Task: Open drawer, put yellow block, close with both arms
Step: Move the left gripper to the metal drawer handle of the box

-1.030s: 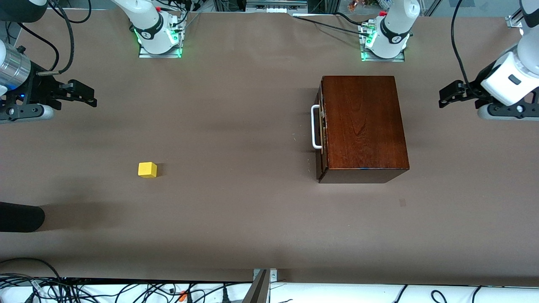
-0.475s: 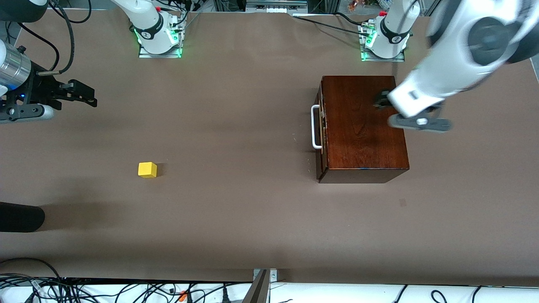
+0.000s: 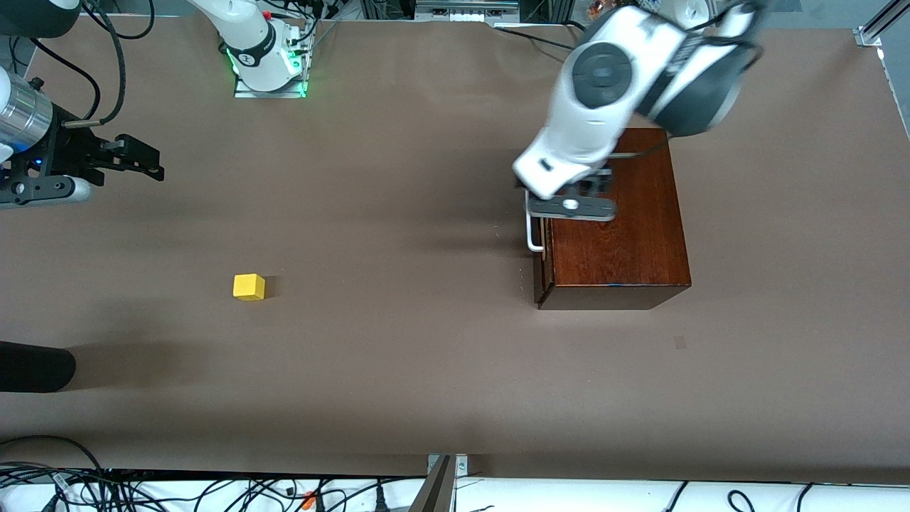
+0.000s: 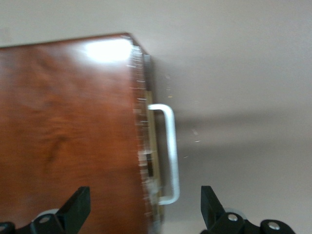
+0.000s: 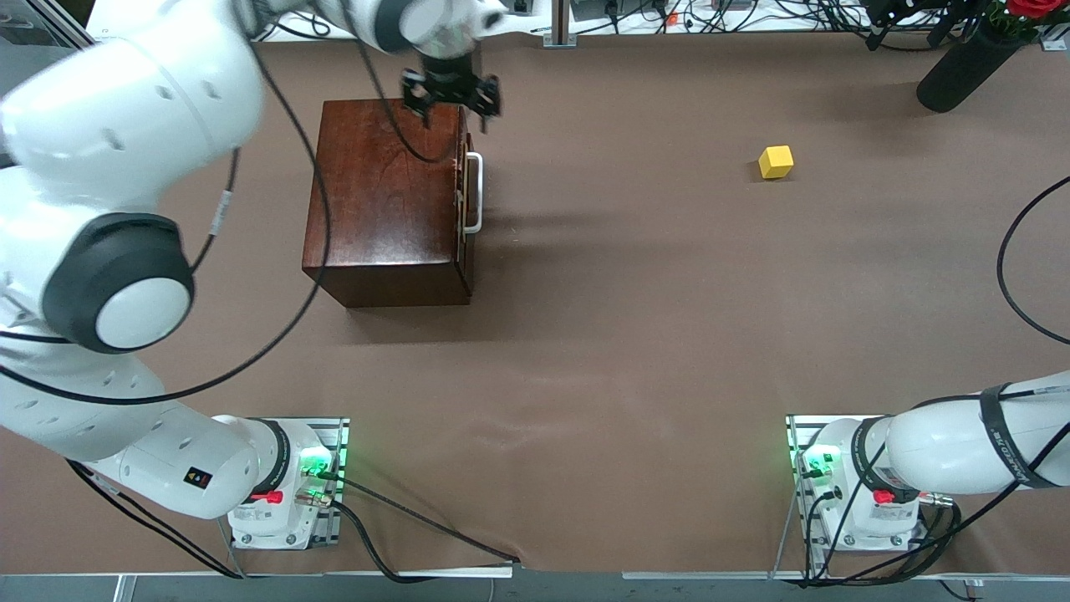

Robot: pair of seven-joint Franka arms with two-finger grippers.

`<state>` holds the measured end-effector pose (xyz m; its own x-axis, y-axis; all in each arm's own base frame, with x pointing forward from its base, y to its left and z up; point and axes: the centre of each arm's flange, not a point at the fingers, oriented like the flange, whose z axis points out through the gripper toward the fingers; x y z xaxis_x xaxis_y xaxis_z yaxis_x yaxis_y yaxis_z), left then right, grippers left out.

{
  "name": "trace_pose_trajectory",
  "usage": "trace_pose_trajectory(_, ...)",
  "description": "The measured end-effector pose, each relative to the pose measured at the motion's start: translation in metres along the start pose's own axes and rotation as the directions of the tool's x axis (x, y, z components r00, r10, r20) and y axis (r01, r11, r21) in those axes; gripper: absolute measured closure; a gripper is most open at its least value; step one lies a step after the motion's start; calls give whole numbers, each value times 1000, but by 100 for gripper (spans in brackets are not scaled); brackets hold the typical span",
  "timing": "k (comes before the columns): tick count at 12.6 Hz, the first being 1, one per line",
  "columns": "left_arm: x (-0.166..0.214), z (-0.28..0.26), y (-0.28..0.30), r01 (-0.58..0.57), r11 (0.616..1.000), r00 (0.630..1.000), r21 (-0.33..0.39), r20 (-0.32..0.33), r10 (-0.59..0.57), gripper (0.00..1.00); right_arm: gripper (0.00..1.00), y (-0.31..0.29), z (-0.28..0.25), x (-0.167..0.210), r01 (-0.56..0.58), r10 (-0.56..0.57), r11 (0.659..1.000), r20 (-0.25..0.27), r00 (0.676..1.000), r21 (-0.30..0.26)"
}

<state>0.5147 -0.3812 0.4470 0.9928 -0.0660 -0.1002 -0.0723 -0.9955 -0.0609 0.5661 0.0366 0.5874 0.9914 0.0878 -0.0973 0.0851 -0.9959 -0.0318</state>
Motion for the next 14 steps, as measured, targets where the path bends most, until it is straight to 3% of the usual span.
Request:
trace_pose_trajectory(5,-24,85,90,4,988,996,157,-86,10,0,0,0,0,0,0,0,1000,0,1000,0)
trace_pose_trajectory(14,-9,134,84,70,975,996,209,-75,-55,0,0,0,0,0,0,0,1000,0,1000,1)
